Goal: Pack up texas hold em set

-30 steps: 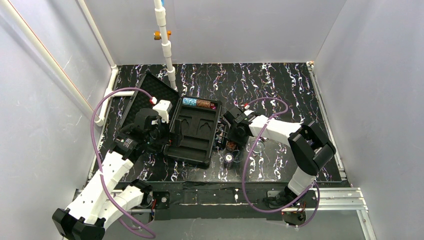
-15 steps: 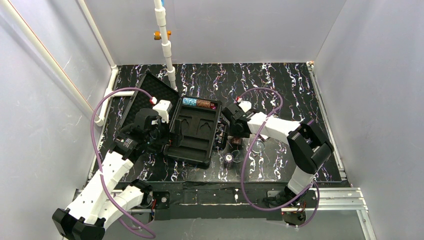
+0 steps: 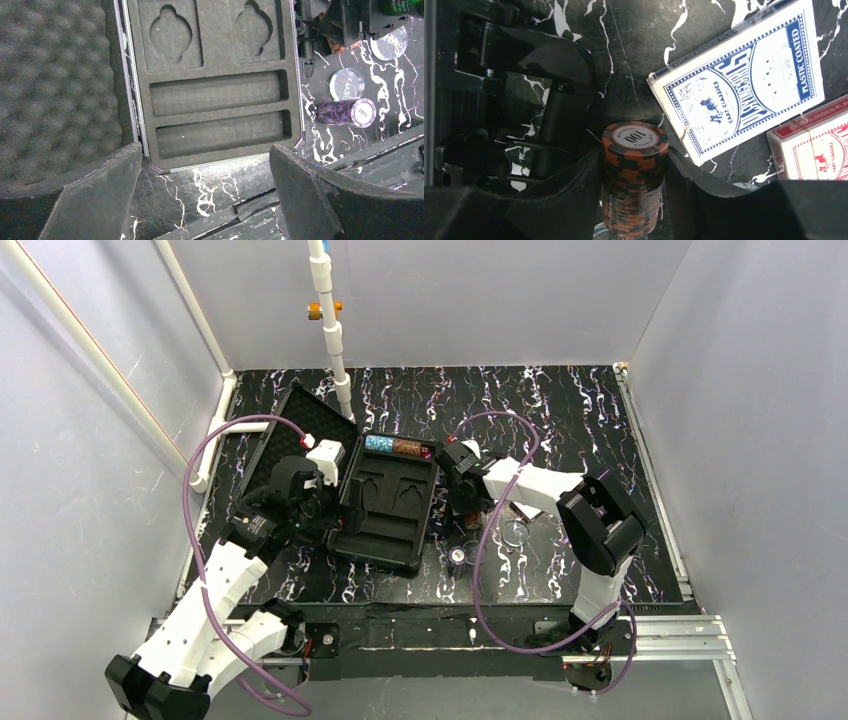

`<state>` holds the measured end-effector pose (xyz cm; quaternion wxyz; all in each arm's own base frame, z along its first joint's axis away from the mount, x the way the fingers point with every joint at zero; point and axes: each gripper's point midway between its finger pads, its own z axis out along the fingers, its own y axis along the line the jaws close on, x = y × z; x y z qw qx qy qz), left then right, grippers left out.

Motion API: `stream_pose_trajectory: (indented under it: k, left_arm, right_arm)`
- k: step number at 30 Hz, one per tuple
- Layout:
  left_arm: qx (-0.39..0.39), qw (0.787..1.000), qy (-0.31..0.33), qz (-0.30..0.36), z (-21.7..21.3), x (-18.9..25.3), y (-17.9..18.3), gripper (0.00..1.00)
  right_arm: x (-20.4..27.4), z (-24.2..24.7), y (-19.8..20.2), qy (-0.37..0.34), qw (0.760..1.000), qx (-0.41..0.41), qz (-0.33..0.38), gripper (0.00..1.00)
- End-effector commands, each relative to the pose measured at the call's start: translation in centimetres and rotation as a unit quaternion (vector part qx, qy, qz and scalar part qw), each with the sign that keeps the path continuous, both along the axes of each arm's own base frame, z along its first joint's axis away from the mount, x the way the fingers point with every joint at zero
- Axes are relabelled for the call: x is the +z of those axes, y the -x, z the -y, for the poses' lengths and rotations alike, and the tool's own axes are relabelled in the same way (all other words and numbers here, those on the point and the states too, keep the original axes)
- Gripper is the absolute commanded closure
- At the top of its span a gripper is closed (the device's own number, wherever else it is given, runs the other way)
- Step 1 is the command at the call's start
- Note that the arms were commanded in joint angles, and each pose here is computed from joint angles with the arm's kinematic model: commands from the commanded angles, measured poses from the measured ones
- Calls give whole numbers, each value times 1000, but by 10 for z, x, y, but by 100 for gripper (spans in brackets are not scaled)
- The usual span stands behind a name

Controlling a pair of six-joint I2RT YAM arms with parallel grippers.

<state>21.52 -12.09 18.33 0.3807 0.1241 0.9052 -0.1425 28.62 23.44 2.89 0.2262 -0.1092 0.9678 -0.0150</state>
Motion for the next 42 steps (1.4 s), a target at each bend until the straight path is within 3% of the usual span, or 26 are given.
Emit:
stream_pose_trajectory:
  k: [1,3,7,13,29,39,42]
  left_arm:
    - [1,1000,0,11,0,11,-2,1]
    - [1,1000,0,11,0,11,-2,1]
    - [0,1000,2,13,0,13,-2,1]
    - [3,1000,4,19,-2,16,-1,1]
    - [5,1000,10,27,-3,21,3,1]
    - [4,1000,10,26,-3,21,2,1]
    - [5,1000,10,25,-3,20,2,1]
  right_arm:
    - [11,-12,-5,-12,1000,29,-2,35]
    - [12,-14,-3,-17,999,30,-4,24]
    - [17,-16,-3,-27,999,20,-3,12]
    - [20,-25,6,-64,998,-10,-25,9]
    - [14,-35,16,-121,989,-76,-41,18]
    - [9,-31,10,-102,991,-83,-33,17]
    - [16,-24,3,-71,996,-53,-16,28]
